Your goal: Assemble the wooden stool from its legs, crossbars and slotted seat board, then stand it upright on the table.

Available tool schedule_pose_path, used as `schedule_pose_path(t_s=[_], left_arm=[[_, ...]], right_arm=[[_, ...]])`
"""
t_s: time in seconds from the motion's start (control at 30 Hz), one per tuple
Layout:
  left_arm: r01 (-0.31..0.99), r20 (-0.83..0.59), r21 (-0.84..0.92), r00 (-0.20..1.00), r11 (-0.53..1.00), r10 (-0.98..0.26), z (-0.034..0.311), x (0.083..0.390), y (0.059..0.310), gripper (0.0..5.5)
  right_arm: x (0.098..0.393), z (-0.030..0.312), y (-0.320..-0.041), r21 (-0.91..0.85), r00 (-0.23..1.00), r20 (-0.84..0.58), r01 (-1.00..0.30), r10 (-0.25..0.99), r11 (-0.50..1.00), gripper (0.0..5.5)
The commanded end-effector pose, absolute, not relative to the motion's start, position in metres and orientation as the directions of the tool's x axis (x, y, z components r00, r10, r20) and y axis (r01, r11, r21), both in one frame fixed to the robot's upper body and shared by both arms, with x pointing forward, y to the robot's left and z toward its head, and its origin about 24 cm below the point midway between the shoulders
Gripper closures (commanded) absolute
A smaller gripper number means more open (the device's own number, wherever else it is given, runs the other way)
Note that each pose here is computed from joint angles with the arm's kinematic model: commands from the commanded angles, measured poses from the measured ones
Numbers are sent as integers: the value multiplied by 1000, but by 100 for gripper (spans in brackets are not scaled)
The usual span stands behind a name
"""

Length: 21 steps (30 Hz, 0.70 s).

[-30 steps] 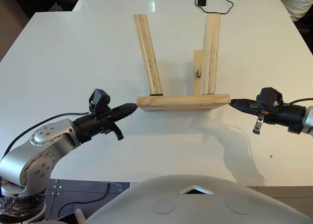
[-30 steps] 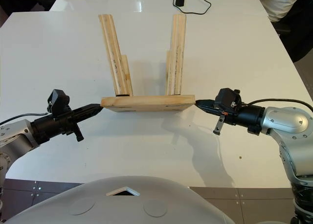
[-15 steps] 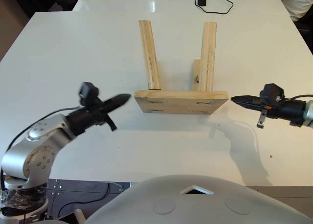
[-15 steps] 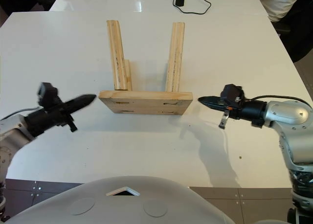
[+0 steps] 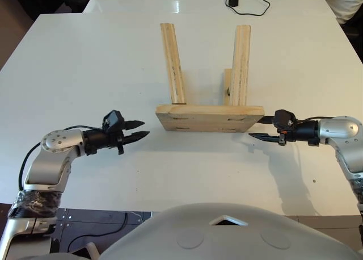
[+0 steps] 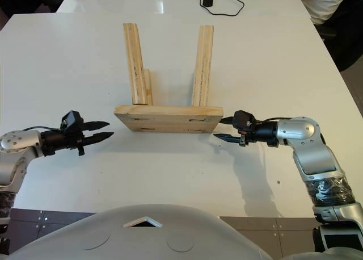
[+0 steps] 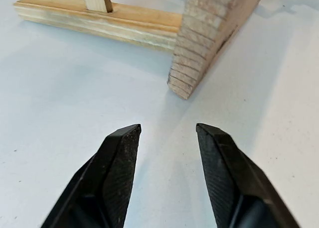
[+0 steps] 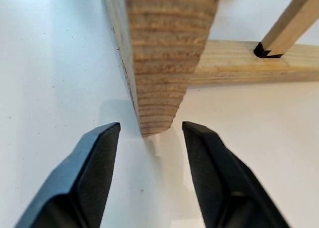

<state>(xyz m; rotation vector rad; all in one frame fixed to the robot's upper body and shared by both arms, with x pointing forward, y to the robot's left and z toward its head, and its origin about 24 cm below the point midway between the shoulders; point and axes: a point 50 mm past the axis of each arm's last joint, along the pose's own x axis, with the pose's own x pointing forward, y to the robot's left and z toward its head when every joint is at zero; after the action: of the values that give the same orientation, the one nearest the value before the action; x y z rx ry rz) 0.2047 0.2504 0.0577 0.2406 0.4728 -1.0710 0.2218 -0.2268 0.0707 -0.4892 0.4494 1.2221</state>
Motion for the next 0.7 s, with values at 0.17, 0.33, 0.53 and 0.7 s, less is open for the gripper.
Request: schedule_pose_path(t_s=[0.17,0.33,0.53,0.7], left_arm=[[936,-514,58,325,346,-793,46,218,239,269],[950,-464,105,307,293,-831,46,226,225,269],[963,-428,144,267,227,-864,42,235,207,269],[959,-393,190,272,212,-878,45,245,198,265]], right_arm=[[230,66,-219,-75,199,-589,-978,783,193,247],[242,65,-213,-71,171,-588,-985,791,160,247],[256,62,-208,-78,133,-604,-991,786,107,247],[263,59,-206,-78,114,-608,-993,786,83,290]])
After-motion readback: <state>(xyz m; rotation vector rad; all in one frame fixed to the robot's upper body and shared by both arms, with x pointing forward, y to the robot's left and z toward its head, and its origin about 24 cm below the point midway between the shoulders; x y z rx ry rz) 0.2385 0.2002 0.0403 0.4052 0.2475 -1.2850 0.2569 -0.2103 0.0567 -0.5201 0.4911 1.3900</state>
